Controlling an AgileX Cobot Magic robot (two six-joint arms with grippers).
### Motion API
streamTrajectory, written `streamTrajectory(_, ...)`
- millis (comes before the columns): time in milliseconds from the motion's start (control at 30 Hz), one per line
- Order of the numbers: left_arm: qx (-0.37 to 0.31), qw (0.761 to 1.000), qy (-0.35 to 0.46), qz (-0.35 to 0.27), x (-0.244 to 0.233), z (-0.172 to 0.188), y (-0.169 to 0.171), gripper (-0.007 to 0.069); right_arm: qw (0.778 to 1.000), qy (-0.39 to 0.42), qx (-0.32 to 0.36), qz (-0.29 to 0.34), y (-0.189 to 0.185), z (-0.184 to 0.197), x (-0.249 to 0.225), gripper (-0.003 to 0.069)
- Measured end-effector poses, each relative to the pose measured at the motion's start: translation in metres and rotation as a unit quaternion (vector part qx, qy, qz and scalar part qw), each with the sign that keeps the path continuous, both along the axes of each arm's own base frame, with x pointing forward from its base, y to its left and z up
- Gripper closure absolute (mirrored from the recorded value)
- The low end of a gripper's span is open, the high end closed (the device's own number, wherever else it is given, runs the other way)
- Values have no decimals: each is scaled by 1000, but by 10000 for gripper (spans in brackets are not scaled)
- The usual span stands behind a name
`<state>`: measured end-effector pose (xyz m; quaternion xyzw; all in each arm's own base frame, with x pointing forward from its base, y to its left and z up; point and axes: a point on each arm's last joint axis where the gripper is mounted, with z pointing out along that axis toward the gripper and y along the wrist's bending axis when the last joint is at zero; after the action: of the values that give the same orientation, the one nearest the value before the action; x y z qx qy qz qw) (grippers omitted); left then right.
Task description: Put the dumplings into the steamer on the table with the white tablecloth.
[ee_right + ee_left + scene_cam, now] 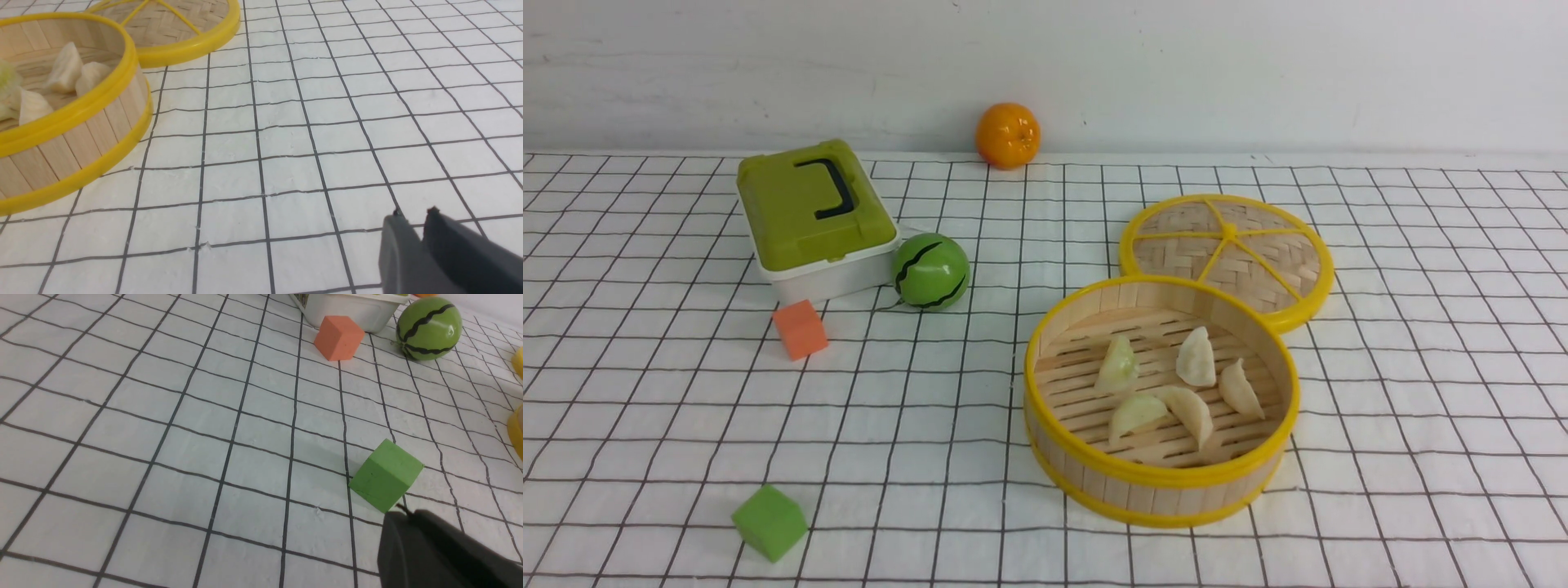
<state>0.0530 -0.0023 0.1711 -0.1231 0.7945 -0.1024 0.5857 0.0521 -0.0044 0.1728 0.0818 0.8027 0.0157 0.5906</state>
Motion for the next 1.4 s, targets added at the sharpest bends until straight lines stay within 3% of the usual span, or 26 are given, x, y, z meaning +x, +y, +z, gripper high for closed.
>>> streamTrajectory(1400,-5,1000,-4,0,0,1,0,638,1000,0,0,0,0,0,0,531)
